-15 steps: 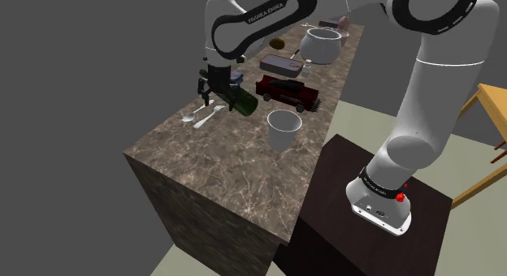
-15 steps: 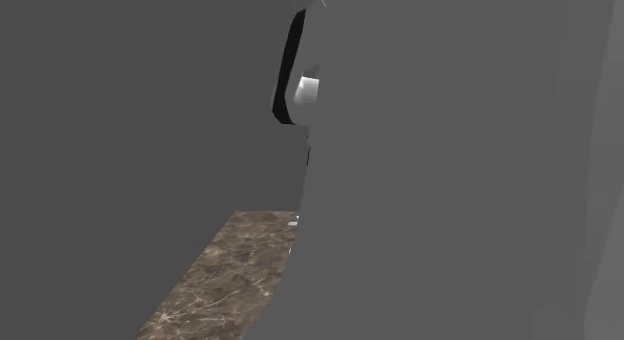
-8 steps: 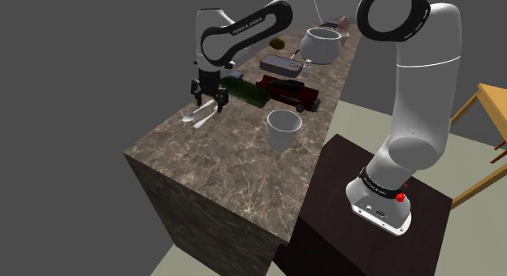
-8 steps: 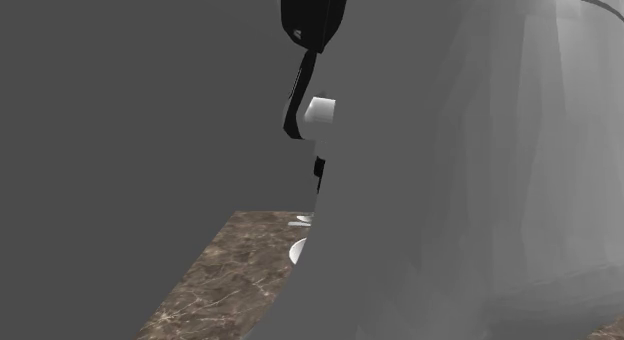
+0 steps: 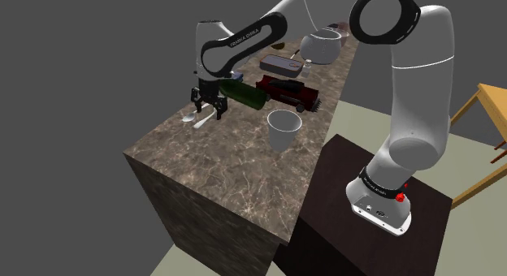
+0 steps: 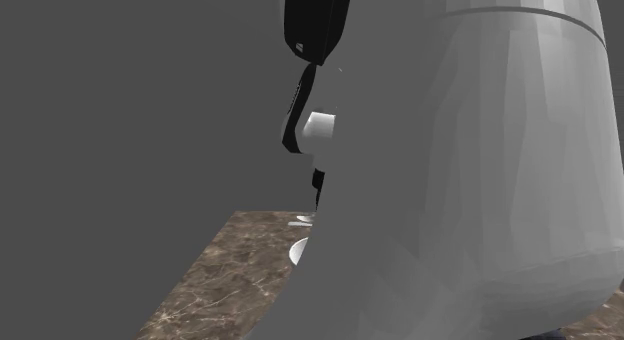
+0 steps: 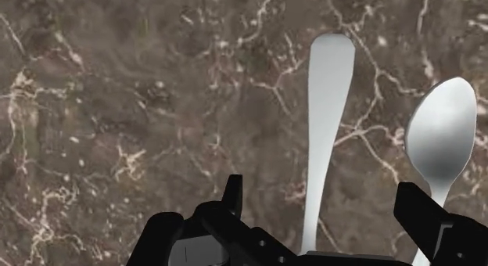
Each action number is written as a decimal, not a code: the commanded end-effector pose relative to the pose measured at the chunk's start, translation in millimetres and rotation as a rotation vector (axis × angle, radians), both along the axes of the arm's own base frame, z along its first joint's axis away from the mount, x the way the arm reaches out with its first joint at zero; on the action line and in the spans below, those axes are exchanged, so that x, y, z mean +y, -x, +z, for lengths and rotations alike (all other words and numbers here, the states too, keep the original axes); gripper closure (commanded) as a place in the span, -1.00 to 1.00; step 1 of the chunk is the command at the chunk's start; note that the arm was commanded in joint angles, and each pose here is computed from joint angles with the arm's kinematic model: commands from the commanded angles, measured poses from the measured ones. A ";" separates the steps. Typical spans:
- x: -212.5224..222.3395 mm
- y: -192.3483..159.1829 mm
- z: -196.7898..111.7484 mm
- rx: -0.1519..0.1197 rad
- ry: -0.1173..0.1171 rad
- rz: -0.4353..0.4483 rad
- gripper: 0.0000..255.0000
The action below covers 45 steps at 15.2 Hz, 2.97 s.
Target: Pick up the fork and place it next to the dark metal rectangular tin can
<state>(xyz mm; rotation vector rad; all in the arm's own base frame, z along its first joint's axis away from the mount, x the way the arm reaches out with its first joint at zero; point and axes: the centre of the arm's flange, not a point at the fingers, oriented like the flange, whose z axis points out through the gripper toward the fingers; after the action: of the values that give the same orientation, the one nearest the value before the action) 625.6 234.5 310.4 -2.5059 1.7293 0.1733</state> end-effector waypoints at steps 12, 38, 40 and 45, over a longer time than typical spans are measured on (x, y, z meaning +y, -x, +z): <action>0.0 0.1 -0.8 0.000 0.000 0.000 1.00; 0.0 0.1 119.9 0.000 0.000 0.000 1.00; -26.2 3.3 119.9 0.000 0.000 0.000 1.00; -91.7 11.5 120.1 0.000 0.000 0.000 1.00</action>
<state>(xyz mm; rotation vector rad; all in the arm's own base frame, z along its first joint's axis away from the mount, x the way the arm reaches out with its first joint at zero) 614.7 155.2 432.4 -2.5050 1.7315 0.1736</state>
